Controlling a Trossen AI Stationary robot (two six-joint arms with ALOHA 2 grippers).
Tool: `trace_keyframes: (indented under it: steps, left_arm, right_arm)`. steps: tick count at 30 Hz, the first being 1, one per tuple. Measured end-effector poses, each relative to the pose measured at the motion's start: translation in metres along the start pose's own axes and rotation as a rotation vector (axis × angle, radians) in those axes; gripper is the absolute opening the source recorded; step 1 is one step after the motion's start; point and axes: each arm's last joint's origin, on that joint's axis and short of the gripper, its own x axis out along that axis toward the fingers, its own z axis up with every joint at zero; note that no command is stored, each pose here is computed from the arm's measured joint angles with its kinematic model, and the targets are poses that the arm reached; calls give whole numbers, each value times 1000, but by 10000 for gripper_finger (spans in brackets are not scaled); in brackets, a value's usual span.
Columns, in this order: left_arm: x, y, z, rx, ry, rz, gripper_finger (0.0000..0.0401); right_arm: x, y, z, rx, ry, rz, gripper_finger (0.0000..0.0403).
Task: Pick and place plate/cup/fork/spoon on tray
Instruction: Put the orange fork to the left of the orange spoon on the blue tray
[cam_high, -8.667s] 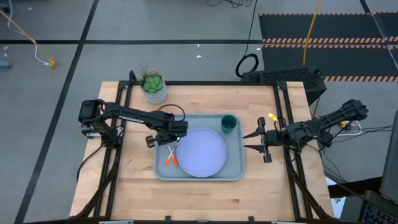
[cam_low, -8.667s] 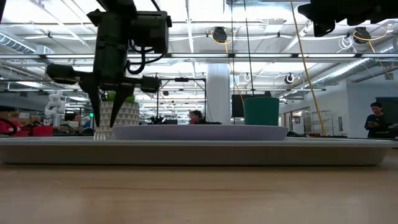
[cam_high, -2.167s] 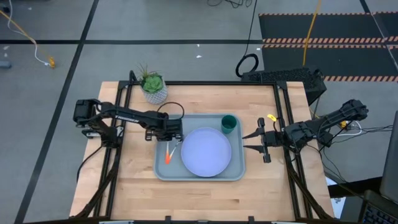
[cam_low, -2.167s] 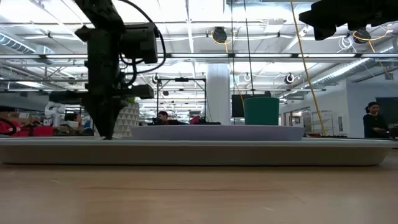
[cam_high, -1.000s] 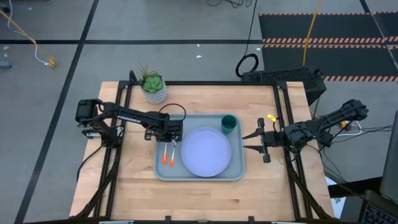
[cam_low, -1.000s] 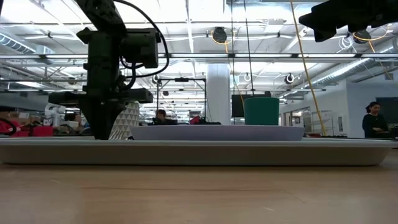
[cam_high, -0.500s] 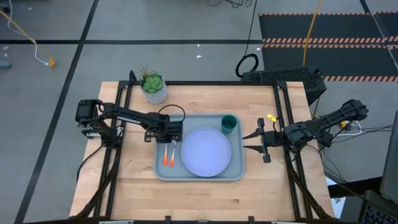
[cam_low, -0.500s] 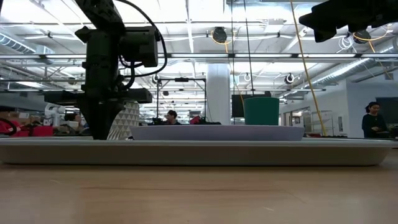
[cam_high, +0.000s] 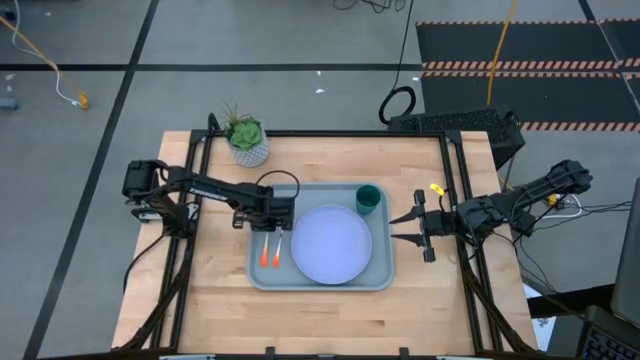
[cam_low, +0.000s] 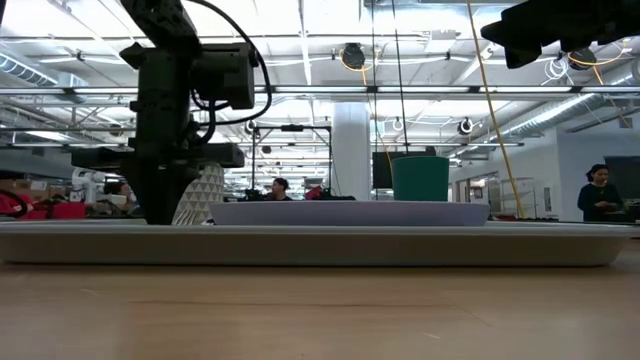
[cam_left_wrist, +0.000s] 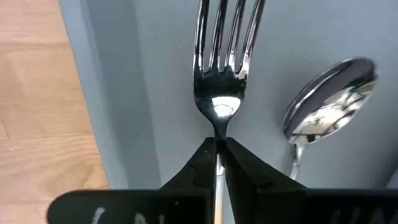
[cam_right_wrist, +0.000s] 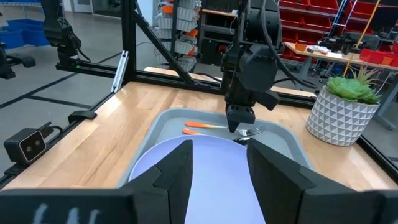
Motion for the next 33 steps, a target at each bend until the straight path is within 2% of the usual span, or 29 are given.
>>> trace_keyframes:
  steps: [3, 6, 12, 33]
  left_arm:
    - [2, 0, 0, -9, 0, -8, 26]
    - [5, 5, 0, -47, 4, 20, 47]
    - [9, 10, -1, -49, 22, 27, 80]
    - [4, 4, 3, -57, 54, 12, 81]
  right_arm:
    - [0, 0, 0, 0, 0, 0, 144]
    - [0, 0, 0, 0, 1, 0, 144]
    - [0, 0, 0, -1, 6, 1, 144]
    - [0, 0, 0, -1, 5, 1, 144]
